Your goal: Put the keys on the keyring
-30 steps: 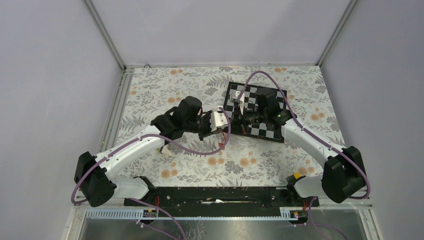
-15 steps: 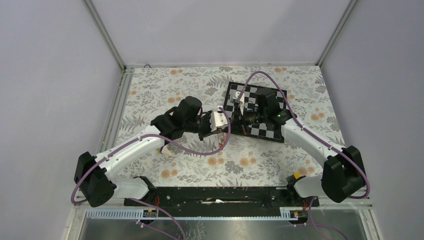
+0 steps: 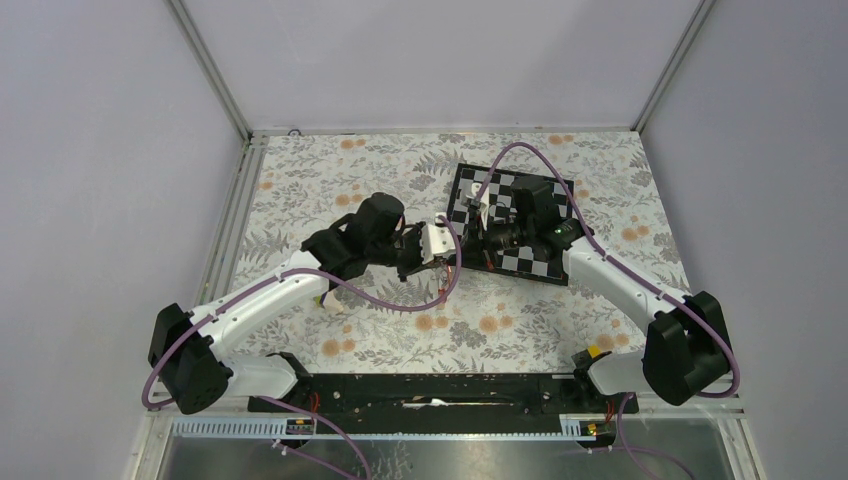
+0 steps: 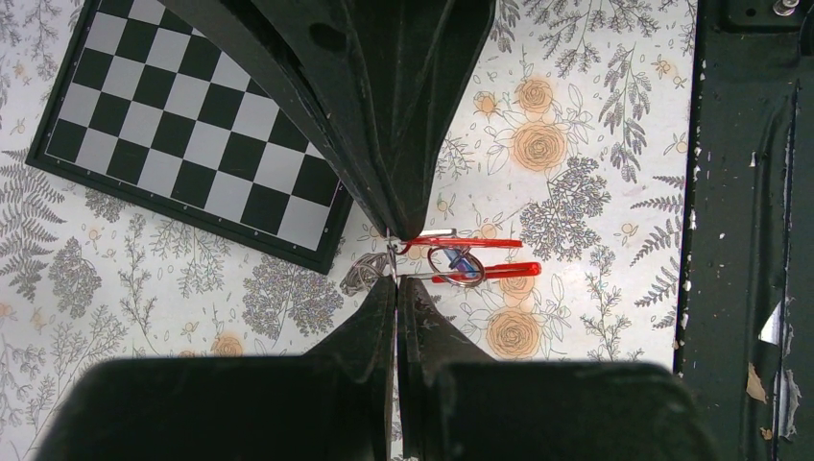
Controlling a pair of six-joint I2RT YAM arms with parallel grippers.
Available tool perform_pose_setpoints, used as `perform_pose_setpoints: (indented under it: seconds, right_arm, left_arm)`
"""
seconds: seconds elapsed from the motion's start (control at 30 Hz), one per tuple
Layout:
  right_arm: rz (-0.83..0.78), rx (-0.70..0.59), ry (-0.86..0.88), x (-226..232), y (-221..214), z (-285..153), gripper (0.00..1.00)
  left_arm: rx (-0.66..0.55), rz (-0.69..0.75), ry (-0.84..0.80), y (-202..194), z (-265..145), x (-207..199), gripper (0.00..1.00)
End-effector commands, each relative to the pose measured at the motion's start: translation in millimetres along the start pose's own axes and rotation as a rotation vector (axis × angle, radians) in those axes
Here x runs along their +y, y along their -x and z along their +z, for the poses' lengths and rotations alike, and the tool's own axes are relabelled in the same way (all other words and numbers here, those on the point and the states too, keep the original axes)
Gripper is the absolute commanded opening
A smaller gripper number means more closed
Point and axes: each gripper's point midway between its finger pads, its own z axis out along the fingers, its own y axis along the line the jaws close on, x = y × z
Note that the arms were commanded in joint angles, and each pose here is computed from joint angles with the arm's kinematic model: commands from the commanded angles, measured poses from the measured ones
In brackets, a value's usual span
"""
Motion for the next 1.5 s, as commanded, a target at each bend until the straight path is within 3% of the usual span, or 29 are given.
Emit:
perform_pose_setpoints:
  seconds: [0.0,0.9,1.47]
  right_arm:
    - [-0.052,-0.051,0.013,3,23,-4,0.0]
    - [-0.079,-0.045,0.046,13,19,-7,0.0]
    - [-0.084,-0.009,-0.024,-5,7,-10,0.0]
  left_arm:
    - [-0.071,0.038,-0.029,19,0,-5,0.0]
    - [-0.063,0.04,-0.023,18,0,-4,0.0]
    - [-0.073,0.049,-0.005,23,-6,-2,0.0]
